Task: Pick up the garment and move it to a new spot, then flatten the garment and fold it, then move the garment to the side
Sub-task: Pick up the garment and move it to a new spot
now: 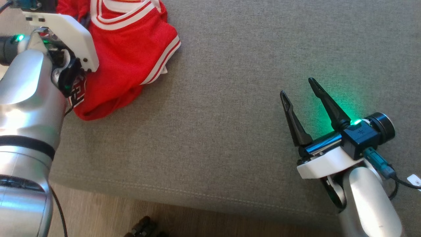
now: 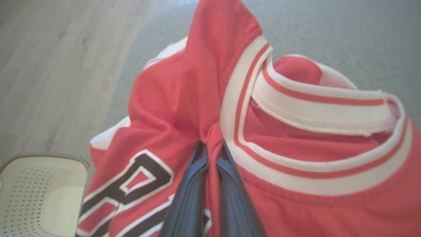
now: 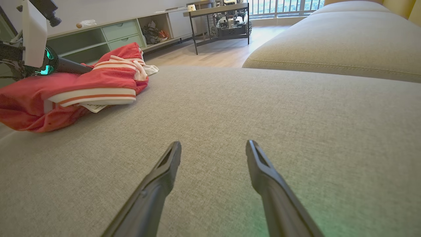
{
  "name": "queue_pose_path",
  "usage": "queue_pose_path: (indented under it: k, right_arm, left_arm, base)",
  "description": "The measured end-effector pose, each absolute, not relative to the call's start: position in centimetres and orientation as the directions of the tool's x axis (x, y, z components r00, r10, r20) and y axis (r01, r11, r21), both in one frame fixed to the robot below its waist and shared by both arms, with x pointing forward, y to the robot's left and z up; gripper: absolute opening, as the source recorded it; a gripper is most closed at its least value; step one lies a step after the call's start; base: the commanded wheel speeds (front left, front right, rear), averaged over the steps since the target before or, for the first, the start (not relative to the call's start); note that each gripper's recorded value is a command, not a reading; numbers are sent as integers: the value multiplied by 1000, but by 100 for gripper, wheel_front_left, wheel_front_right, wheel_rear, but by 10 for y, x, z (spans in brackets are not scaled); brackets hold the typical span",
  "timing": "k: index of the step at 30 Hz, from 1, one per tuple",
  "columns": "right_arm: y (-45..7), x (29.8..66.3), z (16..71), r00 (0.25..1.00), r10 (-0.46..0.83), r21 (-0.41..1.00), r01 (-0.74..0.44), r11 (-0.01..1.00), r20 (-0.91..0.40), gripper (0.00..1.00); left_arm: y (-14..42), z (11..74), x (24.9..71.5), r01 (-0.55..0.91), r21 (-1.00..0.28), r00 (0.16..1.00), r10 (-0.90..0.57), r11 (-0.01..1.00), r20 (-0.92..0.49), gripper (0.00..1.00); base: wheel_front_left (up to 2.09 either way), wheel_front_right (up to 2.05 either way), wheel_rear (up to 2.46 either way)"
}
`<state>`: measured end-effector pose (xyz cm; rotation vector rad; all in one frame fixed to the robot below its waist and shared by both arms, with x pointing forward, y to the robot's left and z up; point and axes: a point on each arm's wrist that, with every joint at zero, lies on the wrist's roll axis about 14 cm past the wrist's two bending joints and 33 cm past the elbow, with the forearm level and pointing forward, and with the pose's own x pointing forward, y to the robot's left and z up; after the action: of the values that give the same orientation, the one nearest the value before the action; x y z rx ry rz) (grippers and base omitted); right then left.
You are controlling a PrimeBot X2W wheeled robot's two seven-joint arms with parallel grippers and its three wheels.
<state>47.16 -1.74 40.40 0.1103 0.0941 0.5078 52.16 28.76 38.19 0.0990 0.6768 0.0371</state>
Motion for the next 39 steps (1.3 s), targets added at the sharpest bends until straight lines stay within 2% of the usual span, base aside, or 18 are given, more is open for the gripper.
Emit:
queue_pose_path:
  k: [10, 19, 27, 39]
  right_arm:
    - [-14, 473, 424, 870, 492, 126, -486, 865, -18, 100]
    - [-11, 466, 460, 866, 497, 142, -499, 855, 53, 100]
    - [-28, 455, 501, 880, 454, 144, -472, 870, 138, 100]
    - [-90, 433, 532, 934, 299, 177, -333, 926, 194, 100]
  left_arm:
    - [288, 447, 543, -16, 84, 940, 44, 996, -337, 0]
    - [272, 538, 554, 25, 99, 997, -18, 995, -79, 0]
    - [228, 622, 558, 124, 165, 980, -147, 978, 133, 0]
    - [98, 691, 558, 393, 206, 862, -437, 896, 256, 0]
  base:
    - [0, 0, 0]
    - [0, 0, 0]
    - [0, 0, 0]
    - [0, 0, 0]
